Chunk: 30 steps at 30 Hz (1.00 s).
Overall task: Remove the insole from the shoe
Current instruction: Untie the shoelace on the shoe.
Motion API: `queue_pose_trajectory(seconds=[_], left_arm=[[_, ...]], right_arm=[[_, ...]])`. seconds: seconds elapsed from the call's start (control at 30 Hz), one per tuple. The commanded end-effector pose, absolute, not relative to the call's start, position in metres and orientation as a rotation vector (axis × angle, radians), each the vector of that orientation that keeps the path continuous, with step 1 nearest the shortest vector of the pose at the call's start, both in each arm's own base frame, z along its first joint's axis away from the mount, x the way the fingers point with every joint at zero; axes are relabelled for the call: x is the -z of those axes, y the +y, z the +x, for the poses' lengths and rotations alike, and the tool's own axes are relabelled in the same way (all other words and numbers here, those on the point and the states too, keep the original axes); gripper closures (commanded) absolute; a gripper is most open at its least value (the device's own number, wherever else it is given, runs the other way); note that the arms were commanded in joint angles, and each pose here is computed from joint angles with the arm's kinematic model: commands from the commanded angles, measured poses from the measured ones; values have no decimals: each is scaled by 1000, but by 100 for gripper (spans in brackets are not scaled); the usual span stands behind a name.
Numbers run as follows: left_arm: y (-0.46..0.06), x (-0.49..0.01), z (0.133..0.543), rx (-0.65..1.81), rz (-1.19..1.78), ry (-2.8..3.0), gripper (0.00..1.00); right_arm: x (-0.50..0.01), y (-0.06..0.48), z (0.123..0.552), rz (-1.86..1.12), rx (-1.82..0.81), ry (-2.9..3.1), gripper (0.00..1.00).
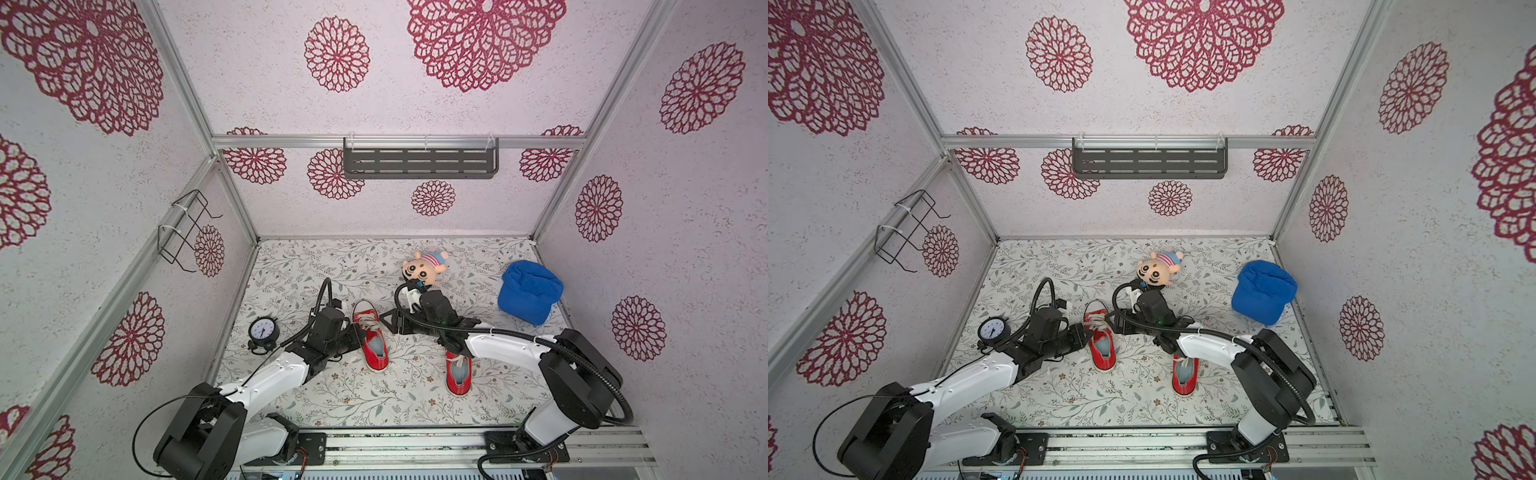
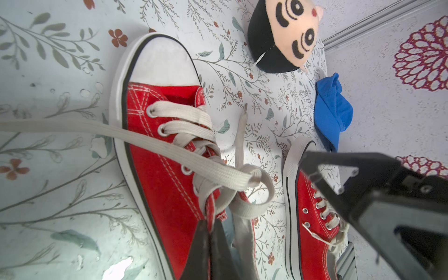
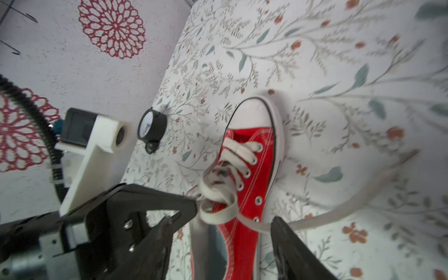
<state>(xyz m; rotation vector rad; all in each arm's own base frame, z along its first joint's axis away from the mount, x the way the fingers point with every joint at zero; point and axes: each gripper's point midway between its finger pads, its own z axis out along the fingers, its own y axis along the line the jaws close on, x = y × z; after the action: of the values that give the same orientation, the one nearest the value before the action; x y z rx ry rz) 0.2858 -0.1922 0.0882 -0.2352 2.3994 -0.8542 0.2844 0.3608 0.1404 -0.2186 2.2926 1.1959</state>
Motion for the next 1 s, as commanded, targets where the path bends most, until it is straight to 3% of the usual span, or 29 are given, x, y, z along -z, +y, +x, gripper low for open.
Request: queue_pose_trajectory(seconds=[0.0, 0.17, 0.63, 0.97], left_arm=[[-197, -103, 289, 895, -205, 2338, 100], [-197, -102, 289, 891, -206, 2339, 100], [-200, -101, 290, 893, -198, 2343, 100], [-199, -98, 289, 885, -195, 2353, 100]], right_arm=[[-169, 383, 267, -121, -1535, 2250, 33], [-174, 396, 266, -42, -1710, 2162, 32], [-160, 409, 287, 93, -1779, 2049, 33], [-182, 420, 305, 14, -1813, 1863, 35]])
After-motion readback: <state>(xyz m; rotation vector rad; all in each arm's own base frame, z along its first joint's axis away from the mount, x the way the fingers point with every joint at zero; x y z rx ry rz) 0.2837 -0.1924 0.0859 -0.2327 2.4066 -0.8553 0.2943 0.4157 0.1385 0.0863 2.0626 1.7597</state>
